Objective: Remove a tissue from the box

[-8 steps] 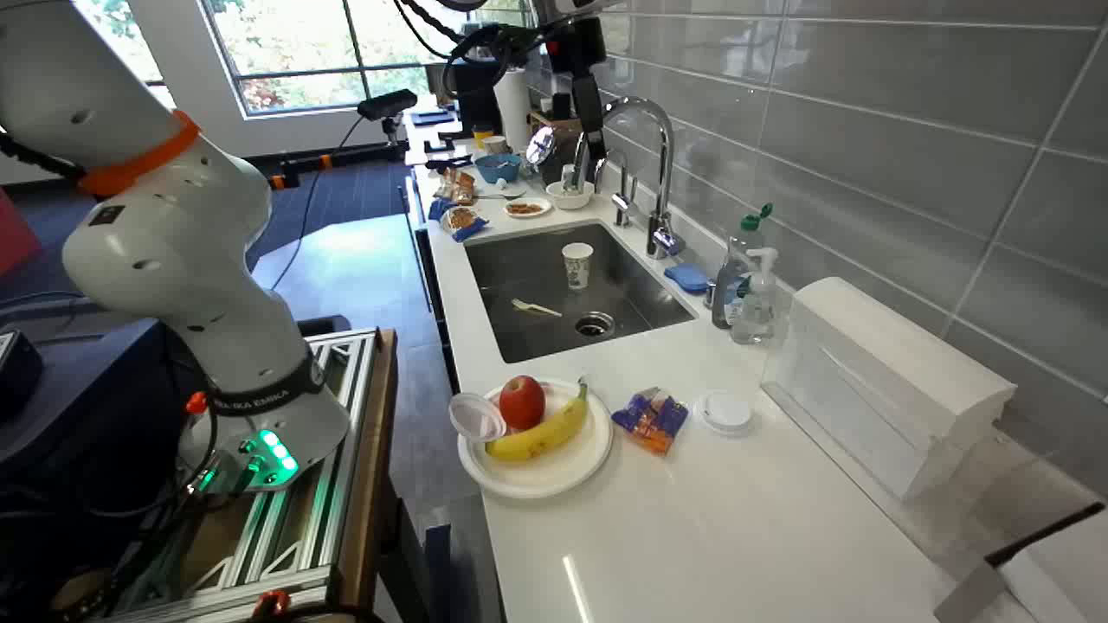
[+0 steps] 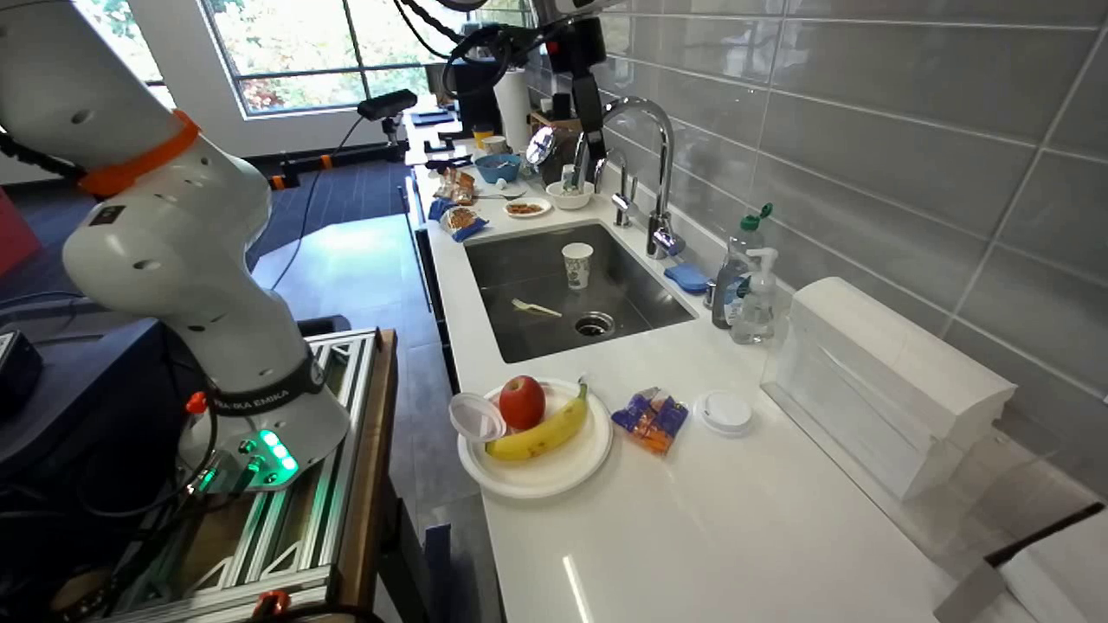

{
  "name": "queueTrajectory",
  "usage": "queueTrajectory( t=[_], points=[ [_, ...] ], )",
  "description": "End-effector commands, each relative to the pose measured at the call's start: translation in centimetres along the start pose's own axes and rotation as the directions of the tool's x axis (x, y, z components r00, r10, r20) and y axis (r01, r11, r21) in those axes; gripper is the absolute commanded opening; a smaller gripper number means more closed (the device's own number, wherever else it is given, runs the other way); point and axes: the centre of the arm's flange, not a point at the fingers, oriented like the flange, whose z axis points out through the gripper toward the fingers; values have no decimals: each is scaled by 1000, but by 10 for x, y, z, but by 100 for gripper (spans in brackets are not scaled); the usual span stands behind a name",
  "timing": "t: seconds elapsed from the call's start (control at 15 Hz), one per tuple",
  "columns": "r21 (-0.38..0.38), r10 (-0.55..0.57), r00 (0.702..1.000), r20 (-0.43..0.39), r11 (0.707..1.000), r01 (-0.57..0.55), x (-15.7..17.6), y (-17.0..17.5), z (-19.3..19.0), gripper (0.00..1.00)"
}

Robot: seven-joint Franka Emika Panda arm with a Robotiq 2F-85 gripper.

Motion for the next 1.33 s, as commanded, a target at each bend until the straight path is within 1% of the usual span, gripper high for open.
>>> queueTrajectory(
  t=[0.0,0.13,0.27,0.33,0.47,0.53,0.6,0.87,1.2,1.27],
  points=[
    [21,10,999,-39,1000,-9,15,14,6,100],
    [56,57,996,-75,997,-53,34,34,11,100],
    [101,115,984,-136,990,-101,58,61,22,100],
    [124,140,979,-151,985,-122,68,73,27,100],
    [135,201,963,-178,975,-179,86,93,46,100],
    [126,244,953,-180,967,-223,93,100,57,100],
    [138,268,948,-174,959,-246,99,105,70,100],
    [100,386,907,-165,922,-374,128,109,117,100],
    [16,522,832,-187,848,-529,169,117,161,100],
    [10,541,819,-192,835,-550,178,117,168,100]
  ],
)
